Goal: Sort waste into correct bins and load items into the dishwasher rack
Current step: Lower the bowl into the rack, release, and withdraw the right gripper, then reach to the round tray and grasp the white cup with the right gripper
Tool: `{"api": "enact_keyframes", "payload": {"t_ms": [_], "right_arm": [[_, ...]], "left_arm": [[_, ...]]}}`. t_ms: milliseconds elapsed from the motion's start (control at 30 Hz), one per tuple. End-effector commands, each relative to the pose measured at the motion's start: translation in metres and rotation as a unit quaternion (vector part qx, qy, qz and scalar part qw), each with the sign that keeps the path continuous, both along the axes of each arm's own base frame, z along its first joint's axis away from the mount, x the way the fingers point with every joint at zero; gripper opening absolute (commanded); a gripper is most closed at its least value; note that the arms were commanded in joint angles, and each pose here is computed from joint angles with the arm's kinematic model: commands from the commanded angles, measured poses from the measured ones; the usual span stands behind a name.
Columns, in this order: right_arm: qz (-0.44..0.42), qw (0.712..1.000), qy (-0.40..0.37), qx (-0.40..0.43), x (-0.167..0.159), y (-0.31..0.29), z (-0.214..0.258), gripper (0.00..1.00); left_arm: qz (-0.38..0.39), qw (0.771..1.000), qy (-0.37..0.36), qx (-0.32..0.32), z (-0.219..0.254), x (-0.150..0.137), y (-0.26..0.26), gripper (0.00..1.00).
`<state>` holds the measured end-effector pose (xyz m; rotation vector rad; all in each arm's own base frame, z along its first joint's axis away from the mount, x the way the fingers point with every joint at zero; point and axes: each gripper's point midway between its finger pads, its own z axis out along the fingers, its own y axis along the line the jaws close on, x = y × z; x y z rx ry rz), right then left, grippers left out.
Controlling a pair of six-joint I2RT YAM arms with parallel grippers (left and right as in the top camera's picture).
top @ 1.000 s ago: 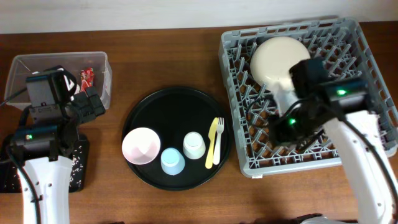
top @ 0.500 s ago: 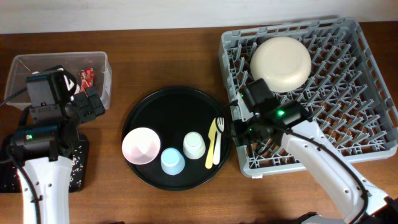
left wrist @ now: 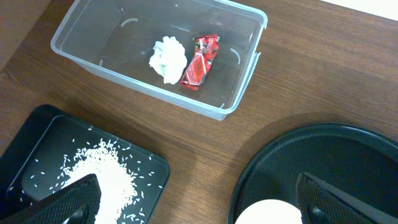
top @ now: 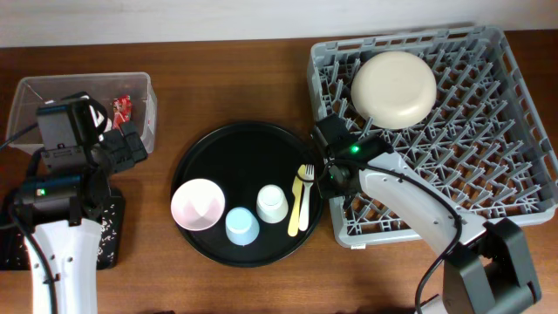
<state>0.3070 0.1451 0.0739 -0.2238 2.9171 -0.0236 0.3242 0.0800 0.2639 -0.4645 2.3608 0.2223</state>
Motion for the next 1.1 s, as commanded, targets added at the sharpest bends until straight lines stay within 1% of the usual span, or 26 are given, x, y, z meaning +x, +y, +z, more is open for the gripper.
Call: {"api": "enact_keyframes", "payload": {"t_ms": [0, 133, 167, 200, 233, 267, 333, 367, 433, 500, 567, 633, 667, 767, 867, 933, 1000, 1067], "right_arm": [[-0.036, 0.999, -0.013, -0.001, 0.011, -0.012, 0.001, 0.15], [-0.051, 0.998, -0.028, 0.009, 0.023, -0.018, 0.003, 0.17], [-0.051, 0.998, -0.032, 0.011, 0.024, -0.018, 0.003, 0.2], [-0.051, 0.998, -0.035, 0.013, 0.026, -0.017, 0.004, 0.25], [-0.051, 0.998, -0.038, 0.014, 0.027, -0.016, 0.004, 0.46], [-0.051, 0.998, -0.038, 0.014, 0.027, -0.016, 0.004, 0.71], [-0.045, 0.998, -0.045, 0.016, 0.032, -0.014, 0.009, 0.73], [-0.042, 0.997, -0.065, 0.015, 0.042, -0.013, 0.023, 0.74], [-0.041, 0.995, -0.095, 0.013, 0.056, -0.012, 0.055, 0.77], [-0.04, 0.991, -0.127, 0.025, 0.068, -0.007, 0.115, 0.79], [-0.024, 0.989, -0.134, 0.058, 0.063, 0.008, 0.156, 0.79], [0.01, 0.988, -0.117, 0.098, 0.047, 0.033, 0.173, 0.79], [0.036, 0.988, -0.101, 0.109, 0.035, 0.051, 0.17, 0.79], [0.087, 0.989, -0.07, 0.099, 0.013, 0.086, 0.152, 0.79], [0.124, 0.989, -0.037, 0.076, 0.0, 0.116, 0.122, 0.79], [0.142, 0.988, -0.003, 0.055, -0.007, 0.131, 0.093, 0.79], [0.147, 0.988, 0.029, 0.034, -0.014, 0.139, 0.066, 0.84], [0.147, 0.988, 0.046, 0.023, -0.017, 0.142, 0.053, 0.87]], "left_arm": [[0.004, 1.0, -0.009, 0.006, 0.007, 0.0, 0.003, 0.99], [0.004, 1.0, -0.009, 0.006, 0.007, 0.0, 0.003, 0.99], [0.004, 1.0, -0.008, 0.006, 0.007, 0.0, 0.003, 0.99], [0.004, 1.0, -0.009, 0.006, 0.007, 0.0, 0.003, 0.99], [0.004, 1.0, -0.009, 0.006, 0.007, 0.0, 0.003, 0.99], [0.004, 1.0, -0.008, 0.006, 0.007, 0.0, 0.003, 0.99], [0.004, 1.0, -0.008, 0.006, 0.007, 0.0, 0.003, 0.99], [0.004, 1.0, -0.008, 0.006, 0.007, 0.0, 0.003, 0.99], [0.004, 1.0, -0.008, 0.006, 0.007, 0.0, 0.003, 0.99], [0.004, 1.0, -0.009, 0.006, 0.007, 0.0, 0.003, 0.99], [0.004, 1.0, -0.009, 0.006, 0.007, 0.0, 0.003, 0.99], [0.004, 1.0, -0.009, 0.006, 0.007, 0.0, 0.003, 0.99], [0.004, 1.0, -0.009, 0.006, 0.007, 0.0, 0.003, 0.99], [0.004, 1.0, -0.008, 0.006, 0.007, 0.0, 0.003, 0.99], [0.004, 1.0, -0.008, 0.006, 0.007, 0.0, 0.003, 0.99], [0.004, 1.0, -0.009, 0.006, 0.007, 0.0, 0.003, 0.99], [0.004, 1.0, -0.008, 0.006, 0.007, 0.0, 0.003, 0.99], [0.004, 1.0, -0.008, 0.006, 0.007, 0.0, 0.003, 0.99]]}}
